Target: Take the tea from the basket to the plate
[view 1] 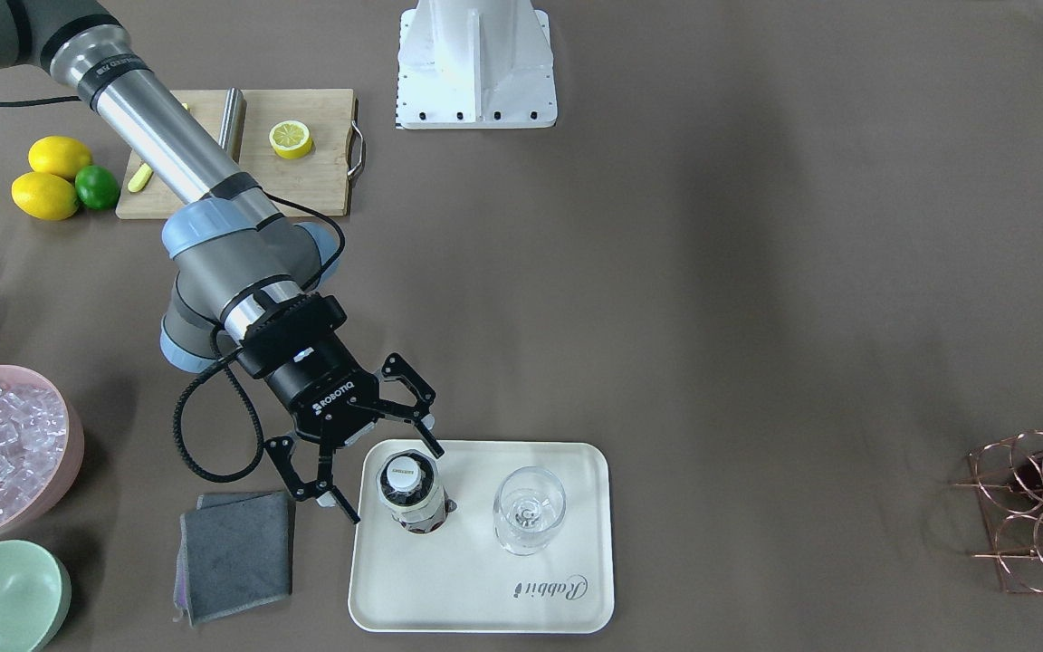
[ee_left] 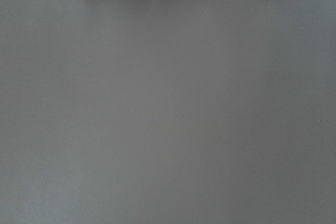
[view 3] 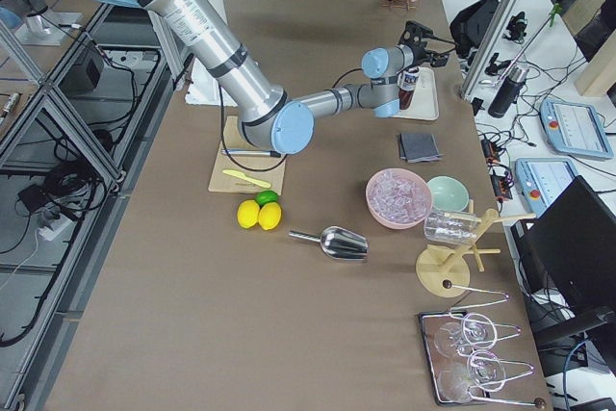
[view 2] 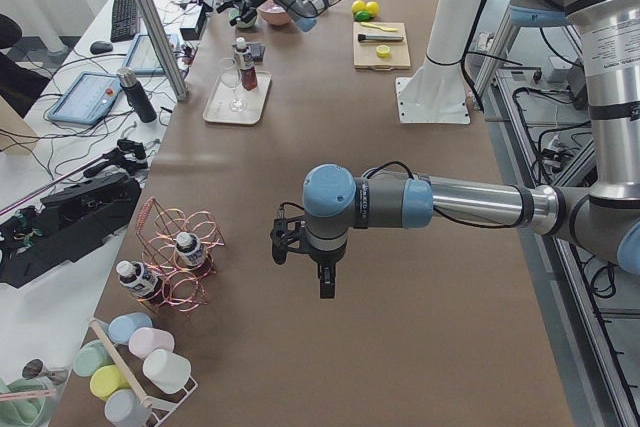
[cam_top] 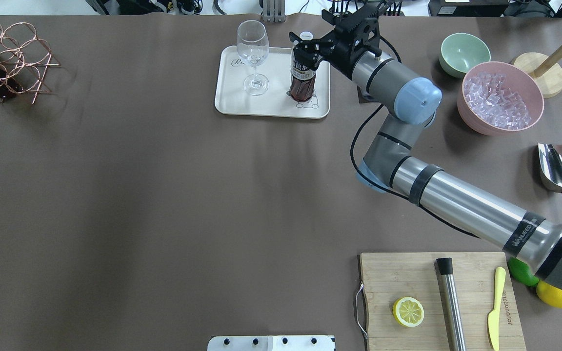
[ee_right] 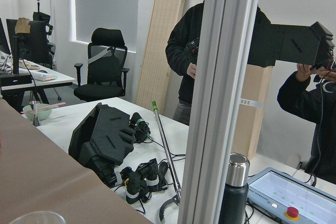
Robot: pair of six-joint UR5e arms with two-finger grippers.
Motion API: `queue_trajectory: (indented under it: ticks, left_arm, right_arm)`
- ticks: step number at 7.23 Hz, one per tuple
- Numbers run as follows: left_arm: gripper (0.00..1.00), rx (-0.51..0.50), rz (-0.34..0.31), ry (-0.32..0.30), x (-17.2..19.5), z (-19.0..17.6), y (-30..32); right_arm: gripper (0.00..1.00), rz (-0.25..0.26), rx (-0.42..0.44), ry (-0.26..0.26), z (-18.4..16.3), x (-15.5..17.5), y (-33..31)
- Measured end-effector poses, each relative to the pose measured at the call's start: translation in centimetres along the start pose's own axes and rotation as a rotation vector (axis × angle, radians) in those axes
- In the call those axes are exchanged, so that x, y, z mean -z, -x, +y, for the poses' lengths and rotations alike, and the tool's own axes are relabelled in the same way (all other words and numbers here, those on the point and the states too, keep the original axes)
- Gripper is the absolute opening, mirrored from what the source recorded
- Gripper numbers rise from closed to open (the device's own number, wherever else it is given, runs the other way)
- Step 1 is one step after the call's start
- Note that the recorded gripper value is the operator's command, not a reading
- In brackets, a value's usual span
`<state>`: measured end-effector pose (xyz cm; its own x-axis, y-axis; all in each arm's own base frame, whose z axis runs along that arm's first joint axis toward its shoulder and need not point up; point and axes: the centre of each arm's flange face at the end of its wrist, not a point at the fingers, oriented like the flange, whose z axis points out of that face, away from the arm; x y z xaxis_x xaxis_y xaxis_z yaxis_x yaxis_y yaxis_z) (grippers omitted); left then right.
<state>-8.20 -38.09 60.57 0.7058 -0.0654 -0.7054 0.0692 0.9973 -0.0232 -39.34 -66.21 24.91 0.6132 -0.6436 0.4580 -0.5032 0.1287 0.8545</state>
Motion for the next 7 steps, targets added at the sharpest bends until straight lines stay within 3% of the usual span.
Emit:
queue_trajectory:
  ticks: [1,2,4,6,7]
  left_arm:
    - [0.98,-0.002,-0.003,0.003,-0.2,0.1,0.2]
    - [0.98,-0.038,-0.015,0.009,-0.5,0.1,0.6]
    - [0.98,-0.16,-0.04,0.033,-1.4,0.5,1.7]
    - [0.98,-0.177,-0.039,0.042,-1.9,0.8,2.6]
    - [0.98,-0.176,-0.037,0.043,-2.0,0.8,2.8]
  right_arm:
    - [1.0,-0.022,0.01,0.05,-1.6,1.0,-2.6]
    - [1.0,-0.044,0.009,0.143,-2.1,2.1,-4.8]
    - [1.0,-0.088,-0.047,0.4,-1.3,3.9,-9.5]
    - [1.0,-0.097,-0.184,0.636,2.3,7.6,-12.9]
    - [1.0,-0.08,-0.28,0.715,4.3,10.7,-13.5]
